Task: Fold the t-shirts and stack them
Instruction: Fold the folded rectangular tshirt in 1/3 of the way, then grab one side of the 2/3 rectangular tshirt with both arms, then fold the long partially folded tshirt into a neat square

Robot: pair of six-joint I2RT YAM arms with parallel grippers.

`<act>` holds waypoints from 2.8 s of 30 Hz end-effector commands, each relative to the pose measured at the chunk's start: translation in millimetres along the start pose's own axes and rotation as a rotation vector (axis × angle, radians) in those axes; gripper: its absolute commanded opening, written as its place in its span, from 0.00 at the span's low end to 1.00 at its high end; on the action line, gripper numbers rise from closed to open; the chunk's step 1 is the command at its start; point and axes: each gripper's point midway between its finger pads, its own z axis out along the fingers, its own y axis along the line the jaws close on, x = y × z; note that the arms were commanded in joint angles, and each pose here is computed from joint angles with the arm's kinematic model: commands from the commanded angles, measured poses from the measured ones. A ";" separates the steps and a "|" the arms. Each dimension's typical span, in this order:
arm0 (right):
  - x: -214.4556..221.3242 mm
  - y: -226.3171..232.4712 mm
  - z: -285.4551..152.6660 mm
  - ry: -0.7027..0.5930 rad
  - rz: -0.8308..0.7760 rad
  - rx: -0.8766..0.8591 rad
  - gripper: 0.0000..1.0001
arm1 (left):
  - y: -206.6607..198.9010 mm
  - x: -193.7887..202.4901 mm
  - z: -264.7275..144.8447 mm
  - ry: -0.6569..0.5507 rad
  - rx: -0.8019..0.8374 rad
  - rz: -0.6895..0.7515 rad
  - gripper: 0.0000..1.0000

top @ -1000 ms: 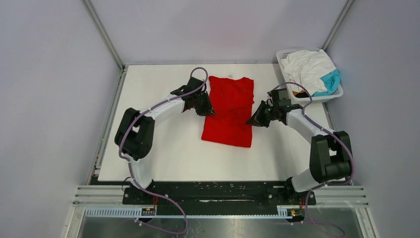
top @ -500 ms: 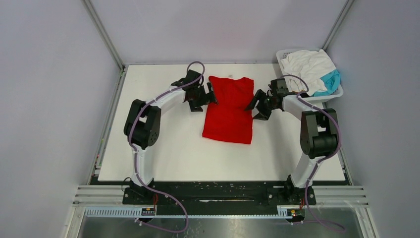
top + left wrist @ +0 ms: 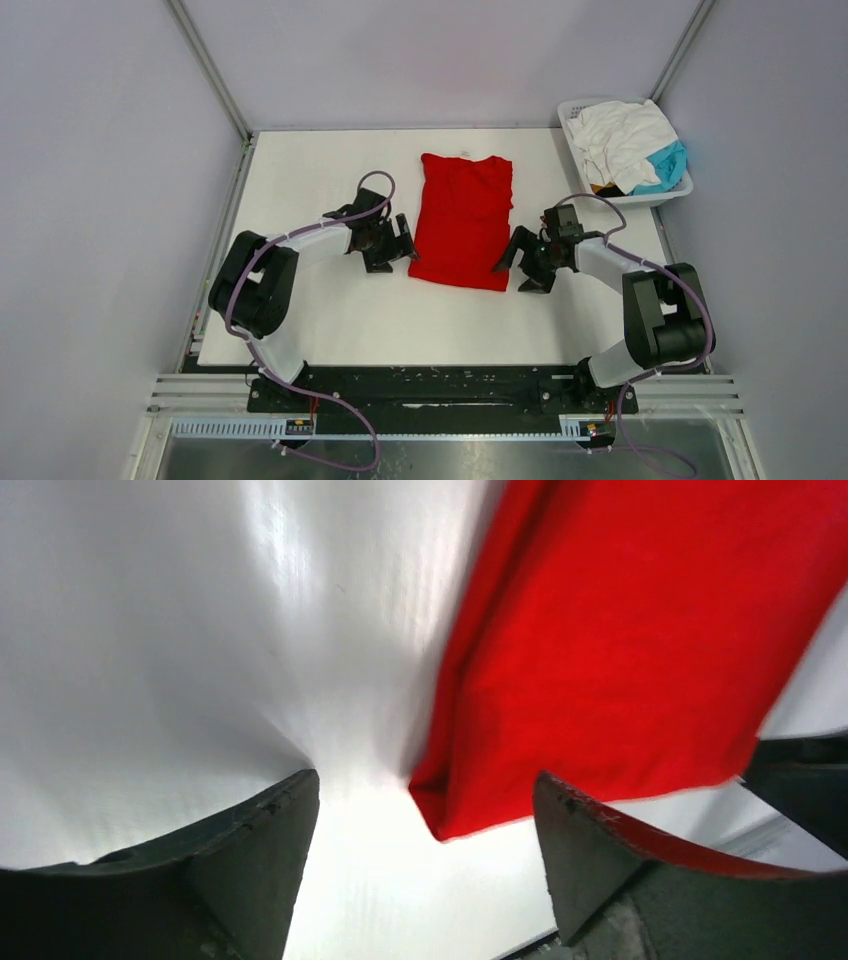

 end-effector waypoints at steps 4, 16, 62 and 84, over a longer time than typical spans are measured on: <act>19.7 -2.2 11.2 -0.007 -0.037 -0.002 0.83 | -3.5 21.5 14.4 0.023 0.045 0.002 0.64; 28.4 -11.4 29.3 0.033 -0.049 0.023 0.41 | 4.7 36.0 27.2 0.048 -0.037 0.013 0.00; 69.4 87.2 -121.0 0.001 -0.308 -0.276 0.00 | -30.0 -20.3 -172.2 -0.523 0.064 0.015 0.00; -61.5 85.9 -20.4 0.071 -0.081 -0.194 0.06 | -16.8 -144.3 -39.8 -0.430 -0.213 -0.021 0.00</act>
